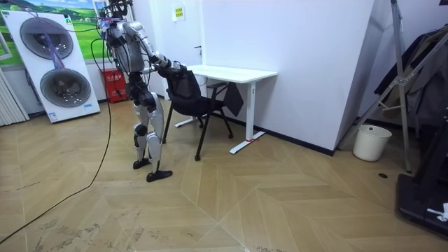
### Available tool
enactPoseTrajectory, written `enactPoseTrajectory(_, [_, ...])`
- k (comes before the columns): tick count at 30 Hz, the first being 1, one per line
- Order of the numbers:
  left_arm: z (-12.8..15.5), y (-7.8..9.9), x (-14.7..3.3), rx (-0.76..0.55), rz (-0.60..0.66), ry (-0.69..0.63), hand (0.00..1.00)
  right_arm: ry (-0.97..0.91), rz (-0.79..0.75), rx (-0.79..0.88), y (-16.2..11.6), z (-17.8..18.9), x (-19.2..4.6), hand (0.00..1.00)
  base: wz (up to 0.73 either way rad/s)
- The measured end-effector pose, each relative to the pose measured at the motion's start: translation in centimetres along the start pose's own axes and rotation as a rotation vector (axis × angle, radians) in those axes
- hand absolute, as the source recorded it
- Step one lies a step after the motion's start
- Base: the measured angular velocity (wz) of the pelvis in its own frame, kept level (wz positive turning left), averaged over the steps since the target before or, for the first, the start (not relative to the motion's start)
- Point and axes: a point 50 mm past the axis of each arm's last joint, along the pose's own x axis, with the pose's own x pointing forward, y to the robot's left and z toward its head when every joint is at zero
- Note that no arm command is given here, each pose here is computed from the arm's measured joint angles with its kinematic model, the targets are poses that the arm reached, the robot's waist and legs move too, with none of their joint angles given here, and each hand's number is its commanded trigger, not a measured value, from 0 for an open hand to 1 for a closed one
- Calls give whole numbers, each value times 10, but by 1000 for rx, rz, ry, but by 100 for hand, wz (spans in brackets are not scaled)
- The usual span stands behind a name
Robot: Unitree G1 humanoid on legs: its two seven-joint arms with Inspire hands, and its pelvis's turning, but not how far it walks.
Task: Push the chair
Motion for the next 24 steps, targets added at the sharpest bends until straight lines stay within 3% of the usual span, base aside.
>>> enactPoseTrajectory(1, [1, 0, 0, -4, -4, -4, 0, 4, 4, 7, 1, -1, -1, 0, -6])
enactPoseTrajectory(4, [2, -1, 0, -14, -16, -2, 0, 22, 14, 33, 2, -3, -3, 0, -9])
enactPoseTrajectory(11, [-2, 1, 4, -83, -22, 66, 0, 142, -26, 267, -4, -21, -7, 0, -11])
enactPoseTrajectory(24, [-6, 9, 9, -138, 16, 102, 0, 231, -18, 330, -10, -39, -13, 0, -7])
